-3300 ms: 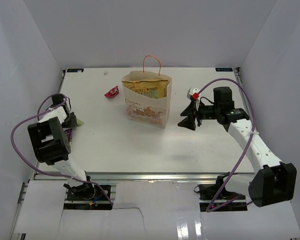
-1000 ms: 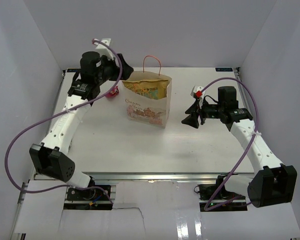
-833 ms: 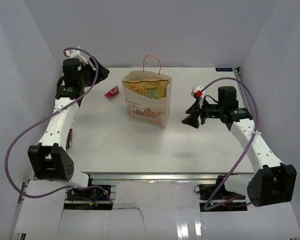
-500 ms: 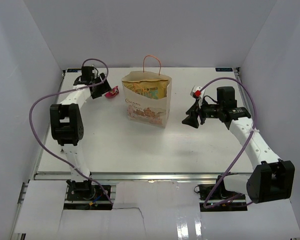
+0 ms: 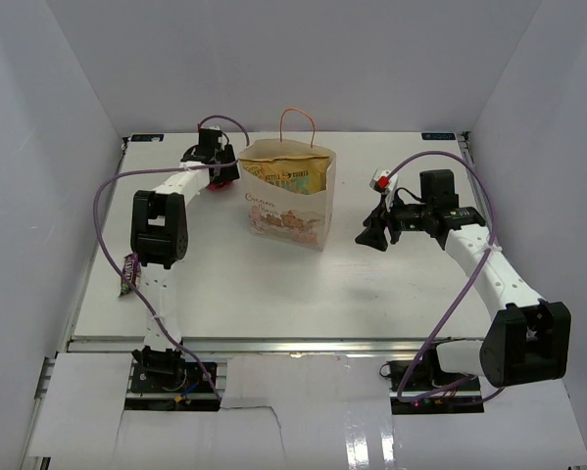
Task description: Place the snacks into the paper bag
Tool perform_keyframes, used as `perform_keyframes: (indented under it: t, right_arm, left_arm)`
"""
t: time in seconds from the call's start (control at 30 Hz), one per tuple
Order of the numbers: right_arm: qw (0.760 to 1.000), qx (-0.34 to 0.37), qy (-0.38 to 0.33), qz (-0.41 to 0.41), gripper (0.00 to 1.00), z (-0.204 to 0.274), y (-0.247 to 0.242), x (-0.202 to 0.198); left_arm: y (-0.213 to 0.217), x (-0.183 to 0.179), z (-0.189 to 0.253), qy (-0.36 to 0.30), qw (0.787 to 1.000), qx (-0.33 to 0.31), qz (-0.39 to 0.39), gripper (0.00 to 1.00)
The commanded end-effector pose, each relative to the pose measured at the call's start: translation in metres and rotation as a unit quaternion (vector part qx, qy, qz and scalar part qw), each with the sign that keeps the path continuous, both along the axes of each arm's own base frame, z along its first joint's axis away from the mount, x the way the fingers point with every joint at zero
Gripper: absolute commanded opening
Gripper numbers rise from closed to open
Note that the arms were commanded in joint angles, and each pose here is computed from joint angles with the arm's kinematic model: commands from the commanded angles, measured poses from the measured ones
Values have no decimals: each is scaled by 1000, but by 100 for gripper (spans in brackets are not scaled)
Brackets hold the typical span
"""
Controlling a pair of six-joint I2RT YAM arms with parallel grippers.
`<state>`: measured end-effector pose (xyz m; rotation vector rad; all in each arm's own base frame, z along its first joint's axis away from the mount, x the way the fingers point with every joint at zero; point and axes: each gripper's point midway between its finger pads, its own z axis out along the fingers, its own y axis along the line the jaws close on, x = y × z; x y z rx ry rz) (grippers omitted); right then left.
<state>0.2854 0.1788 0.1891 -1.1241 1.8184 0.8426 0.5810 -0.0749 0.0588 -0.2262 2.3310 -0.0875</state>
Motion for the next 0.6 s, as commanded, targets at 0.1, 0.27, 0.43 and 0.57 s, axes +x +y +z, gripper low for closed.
perform_keyframes:
  t: [0.1,0.27,0.43,0.57]
  right_arm:
    - [1000,0,-2,-3,63,1,-2,6]
    - [1000,2,-1,-1,63,1,0,6]
    - [1000,4,-2,-1,63,3,0,7]
    - [1000,2,-6,-3,63,5,-1,8]
  left_arm:
    - [3,4,-20,8,999,38,14,58]
    - [2,-3,-24,17,999,39,11,28]
    - [4,-9,15,-10,999,33,14,17]
    - [-9,-24,82,-64,998,4,-30,15]
